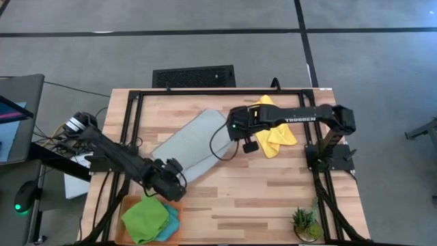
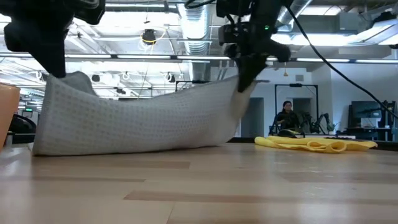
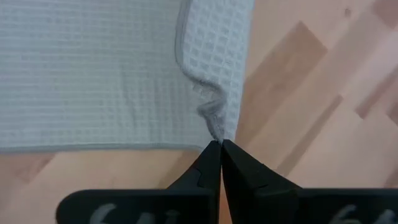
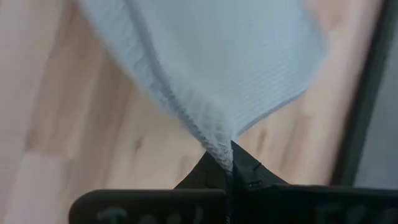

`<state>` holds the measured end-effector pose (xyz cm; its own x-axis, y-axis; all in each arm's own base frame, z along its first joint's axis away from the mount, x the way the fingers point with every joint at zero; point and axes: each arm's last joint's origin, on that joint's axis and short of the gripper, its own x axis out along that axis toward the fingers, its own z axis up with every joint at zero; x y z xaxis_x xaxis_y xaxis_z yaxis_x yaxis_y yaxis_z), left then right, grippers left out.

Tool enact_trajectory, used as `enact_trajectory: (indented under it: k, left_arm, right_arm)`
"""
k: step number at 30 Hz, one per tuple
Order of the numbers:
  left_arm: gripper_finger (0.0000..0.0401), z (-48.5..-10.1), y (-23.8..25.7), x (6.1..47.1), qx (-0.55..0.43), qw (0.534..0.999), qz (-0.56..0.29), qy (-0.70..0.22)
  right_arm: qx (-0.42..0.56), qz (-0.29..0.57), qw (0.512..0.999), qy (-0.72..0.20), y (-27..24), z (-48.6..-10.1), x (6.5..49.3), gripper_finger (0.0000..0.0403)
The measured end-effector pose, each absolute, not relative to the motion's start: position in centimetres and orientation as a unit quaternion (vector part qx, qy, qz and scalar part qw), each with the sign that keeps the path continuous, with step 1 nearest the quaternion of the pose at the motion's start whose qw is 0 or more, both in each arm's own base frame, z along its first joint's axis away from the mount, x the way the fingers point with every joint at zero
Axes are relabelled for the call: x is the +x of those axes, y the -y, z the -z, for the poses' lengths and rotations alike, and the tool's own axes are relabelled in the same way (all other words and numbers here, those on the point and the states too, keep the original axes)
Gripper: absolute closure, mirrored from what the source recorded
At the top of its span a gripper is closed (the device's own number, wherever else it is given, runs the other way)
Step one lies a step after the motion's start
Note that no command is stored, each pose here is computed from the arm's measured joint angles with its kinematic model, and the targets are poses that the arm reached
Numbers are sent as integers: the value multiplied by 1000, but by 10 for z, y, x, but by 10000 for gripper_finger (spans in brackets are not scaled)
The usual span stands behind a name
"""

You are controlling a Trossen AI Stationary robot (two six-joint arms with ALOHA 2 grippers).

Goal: Fold microfiber towels
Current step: Fold the gray microfiber towel

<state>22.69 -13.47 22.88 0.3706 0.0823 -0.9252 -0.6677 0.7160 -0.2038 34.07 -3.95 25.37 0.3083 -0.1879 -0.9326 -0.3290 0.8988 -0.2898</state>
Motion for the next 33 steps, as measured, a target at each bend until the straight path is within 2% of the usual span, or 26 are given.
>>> enact_trajectory:
  k: [5, 13, 19, 26, 33]
  left_arm:
    - [401, -232, 126, 217, -293, 763, -308, -487]
    - [401, -232, 109, 190, -293, 672, -470, -491]
    - [401, -233, 108, 188, -293, 667, -481, -487]
    - [401, -231, 107, 187, -316, 653, -502, -471]
    - [401, -220, 99, 184, -329, 623, -539, -462]
  right_arm:
    - [-238, -22, 807, -541, 58, -259, 350, 396]
    - [-272, 13, 830, -487, 90, -266, 357, 396]
    - [-269, 37, 838, -474, 110, -269, 355, 396]
    - [-263, 14, 851, -455, 119, -270, 354, 396]
    - [-299, 15, 844, -445, 131, -247, 374, 396]
